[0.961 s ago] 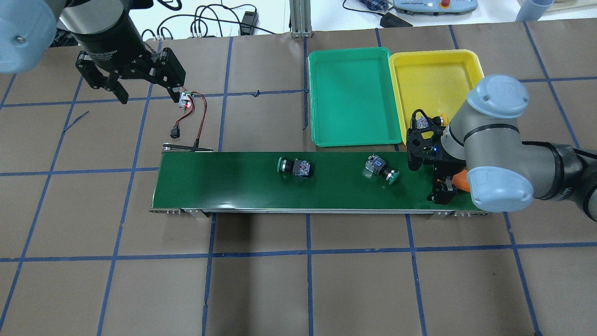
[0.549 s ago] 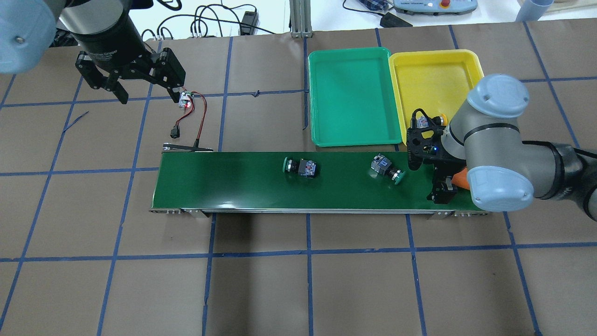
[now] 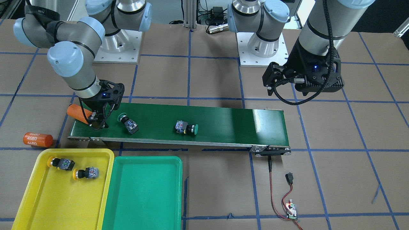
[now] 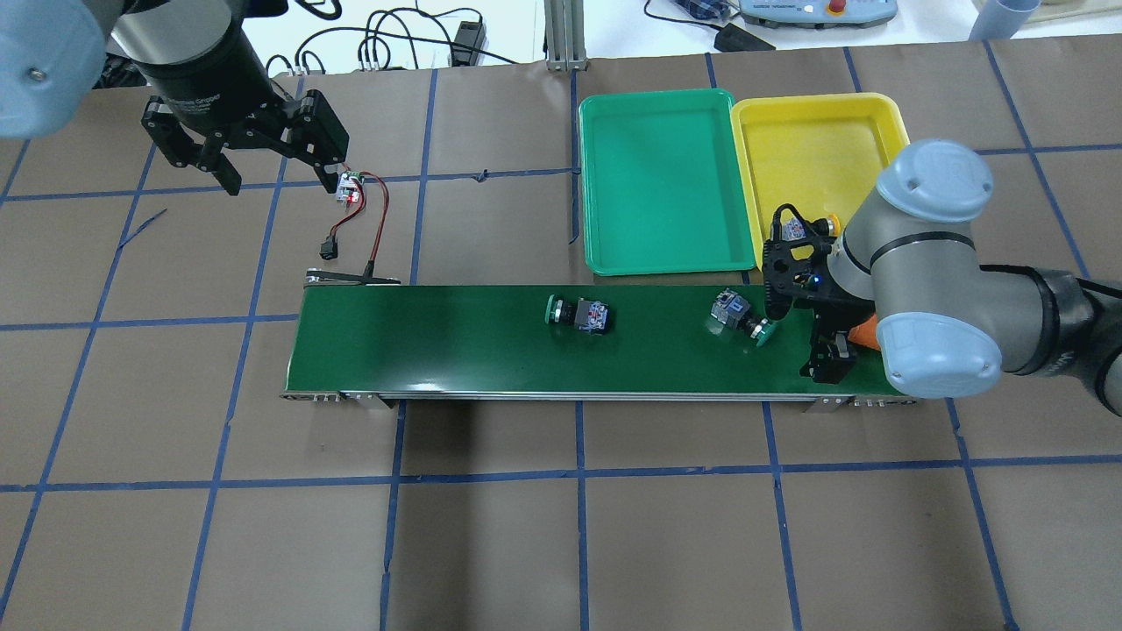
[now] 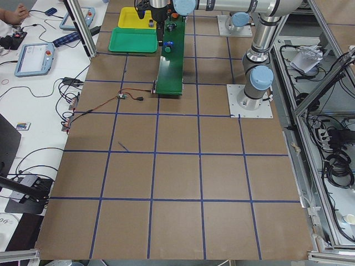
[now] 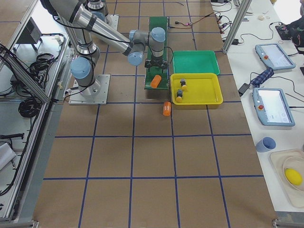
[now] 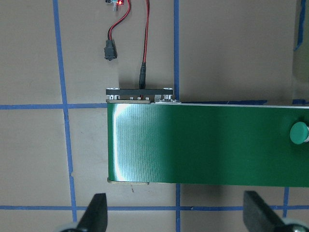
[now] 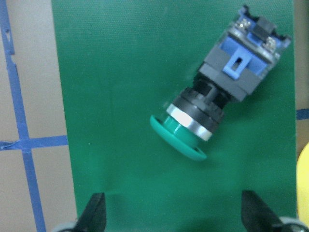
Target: Sort buttons by color to trays
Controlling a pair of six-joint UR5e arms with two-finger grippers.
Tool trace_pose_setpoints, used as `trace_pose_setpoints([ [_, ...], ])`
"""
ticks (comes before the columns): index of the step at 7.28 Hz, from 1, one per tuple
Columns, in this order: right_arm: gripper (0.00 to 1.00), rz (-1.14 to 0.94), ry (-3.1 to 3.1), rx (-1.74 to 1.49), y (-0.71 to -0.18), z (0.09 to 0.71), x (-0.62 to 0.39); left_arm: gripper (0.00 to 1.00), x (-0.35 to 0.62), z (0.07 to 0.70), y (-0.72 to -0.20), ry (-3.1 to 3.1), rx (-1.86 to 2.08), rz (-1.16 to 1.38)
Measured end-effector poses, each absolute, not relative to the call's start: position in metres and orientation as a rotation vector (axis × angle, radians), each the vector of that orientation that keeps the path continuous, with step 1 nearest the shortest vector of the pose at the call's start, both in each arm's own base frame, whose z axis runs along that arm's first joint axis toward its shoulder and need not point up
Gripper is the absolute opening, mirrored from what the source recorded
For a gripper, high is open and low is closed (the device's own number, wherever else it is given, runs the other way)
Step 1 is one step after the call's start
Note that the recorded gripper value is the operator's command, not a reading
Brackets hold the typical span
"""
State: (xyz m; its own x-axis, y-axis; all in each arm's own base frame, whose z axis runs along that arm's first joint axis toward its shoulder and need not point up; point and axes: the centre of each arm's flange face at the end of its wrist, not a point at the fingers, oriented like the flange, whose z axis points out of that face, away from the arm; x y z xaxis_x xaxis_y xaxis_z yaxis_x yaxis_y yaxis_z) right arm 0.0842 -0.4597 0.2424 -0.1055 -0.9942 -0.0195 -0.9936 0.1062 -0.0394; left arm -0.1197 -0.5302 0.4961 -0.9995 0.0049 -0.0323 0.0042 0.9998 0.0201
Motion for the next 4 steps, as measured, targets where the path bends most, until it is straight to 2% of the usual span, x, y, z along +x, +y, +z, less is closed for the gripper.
trace_pose_setpoints([
  [4, 1.0, -0.034, 2.301, -2.072, -0.46, 0.242, 0.106, 1.0, -0.12, 0.497, -0.53, 3.109, 0.007, 0.029],
])
